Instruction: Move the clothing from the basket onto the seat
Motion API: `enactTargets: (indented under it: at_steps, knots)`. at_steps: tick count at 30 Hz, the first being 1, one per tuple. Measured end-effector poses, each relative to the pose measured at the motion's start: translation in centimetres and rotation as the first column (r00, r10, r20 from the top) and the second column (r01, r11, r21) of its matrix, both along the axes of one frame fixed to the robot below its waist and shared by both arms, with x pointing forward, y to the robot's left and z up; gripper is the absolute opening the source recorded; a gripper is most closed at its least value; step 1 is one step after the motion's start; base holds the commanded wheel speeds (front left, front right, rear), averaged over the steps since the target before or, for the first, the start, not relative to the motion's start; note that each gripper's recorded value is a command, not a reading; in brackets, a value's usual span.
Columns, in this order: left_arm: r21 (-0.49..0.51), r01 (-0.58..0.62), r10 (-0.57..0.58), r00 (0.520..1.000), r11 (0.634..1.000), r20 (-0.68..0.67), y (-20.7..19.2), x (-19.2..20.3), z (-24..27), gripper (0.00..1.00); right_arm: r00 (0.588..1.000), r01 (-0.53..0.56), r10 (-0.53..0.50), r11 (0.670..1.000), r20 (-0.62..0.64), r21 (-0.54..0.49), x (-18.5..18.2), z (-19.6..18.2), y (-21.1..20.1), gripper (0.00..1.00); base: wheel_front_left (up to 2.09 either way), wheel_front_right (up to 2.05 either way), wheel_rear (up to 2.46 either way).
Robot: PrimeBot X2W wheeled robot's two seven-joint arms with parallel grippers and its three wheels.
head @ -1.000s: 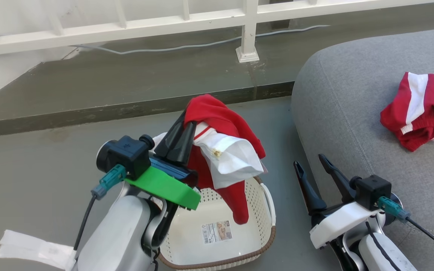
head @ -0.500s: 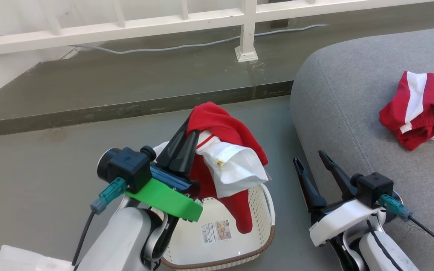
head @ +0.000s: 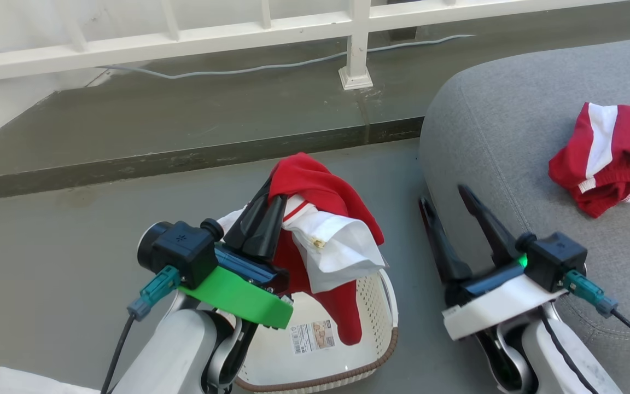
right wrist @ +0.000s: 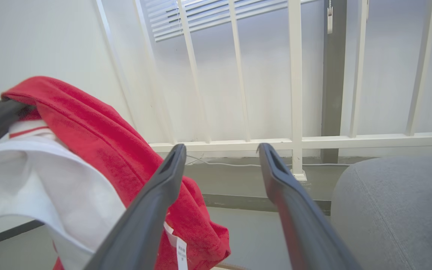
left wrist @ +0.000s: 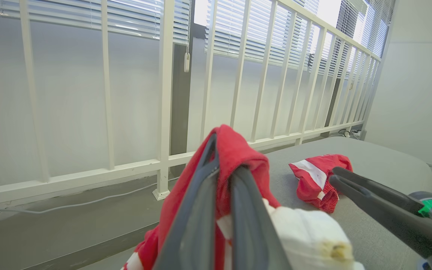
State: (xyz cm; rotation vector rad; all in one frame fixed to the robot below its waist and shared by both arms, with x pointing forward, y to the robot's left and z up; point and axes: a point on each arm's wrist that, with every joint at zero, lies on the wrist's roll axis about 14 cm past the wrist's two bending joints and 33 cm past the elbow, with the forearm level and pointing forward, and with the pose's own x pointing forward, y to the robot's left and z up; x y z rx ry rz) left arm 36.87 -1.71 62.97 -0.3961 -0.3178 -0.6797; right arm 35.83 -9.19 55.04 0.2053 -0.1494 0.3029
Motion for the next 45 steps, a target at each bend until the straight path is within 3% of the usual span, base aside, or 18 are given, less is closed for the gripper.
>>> enactTargets:
  at_steps: [5, 8, 19, 27, 35, 36, 37, 38, 45]
  knots:
    - [-0.003, 0.006, -0.006, 1.000, 1.000, 0.007, -0.1, -0.2, 0.4, 0.00, 0.983, -0.118, 0.109, 0.992, 0.149, 0.050, -0.5, 5.1, 2.9, 1.00, 0.00, 0.00, 0.00]
    - [-0.003, 0.006, -0.006, 1.000, 1.000, 0.007, -0.1, -0.2, 0.4, 0.00, 0.971, -0.183, 0.168, 0.980, 0.169, 0.074, -1.1, 6.3, 4.5, 1.00, 0.00, 0.00, 0.00]
    - [0.007, 0.011, -0.011, 1.000, 1.000, 0.005, -0.1, -0.3, 0.4, 0.00, 0.919, -0.393, 0.390, 0.913, 0.052, 0.105, -3.7, 4.6, 10.5, 1.00, 0.00, 0.00, 0.00]
    - [0.004, 0.028, -0.028, 0.999, 1.000, 0.015, -0.5, -0.9, 0.8, 0.00, 0.912, -0.409, 0.410, 0.912, -0.033, 0.016, -3.4, 1.8, 11.0, 1.00, 0.00, 0.00, 0.00]
    - [0.001, 0.034, -0.034, 0.999, 0.999, 0.021, -0.6, -1.1, 1.0, 0.00, 0.910, -0.414, 0.413, 0.909, -0.025, -0.046, -2.3, 1.6, 11.4, 1.00, 0.00, 0.00, 0.00]
    - [0.003, 0.036, -0.036, 0.999, 0.999, 0.020, -0.6, -1.1, 1.0, 0.00, 0.910, -0.415, 0.414, 0.908, -0.029, -0.052, -2.1, 1.4, 11.5, 0.69, 0.00, 0.00, 0.00]
    - [0.003, 0.038, -0.038, 0.999, 0.999, 0.020, -0.7, -1.2, 1.0, 0.00, 0.910, -0.415, 0.414, 0.909, -0.030, -0.047, -2.1, 1.4, 11.5, 0.07, 0.00, 0.00, 0.00]
    - [0.004, 0.040, -0.040, 0.999, 0.999, 0.020, -0.7, -1.2, 1.0, 0.00, 0.910, -0.415, 0.414, 0.908, -0.032, -0.049, -2.0, 1.2, 11.5, 0.00, 0.00, 0.00, 0.00]
    - [0.013, 0.056, -0.056, 0.998, 0.998, 0.011, -1.1, -1.6, 0.7, 0.00, 0.908, -0.418, 0.416, 0.908, -0.044, -0.038, -1.5, 0.7, 11.8, 0.00, 0.00, 0.00, 0.00]
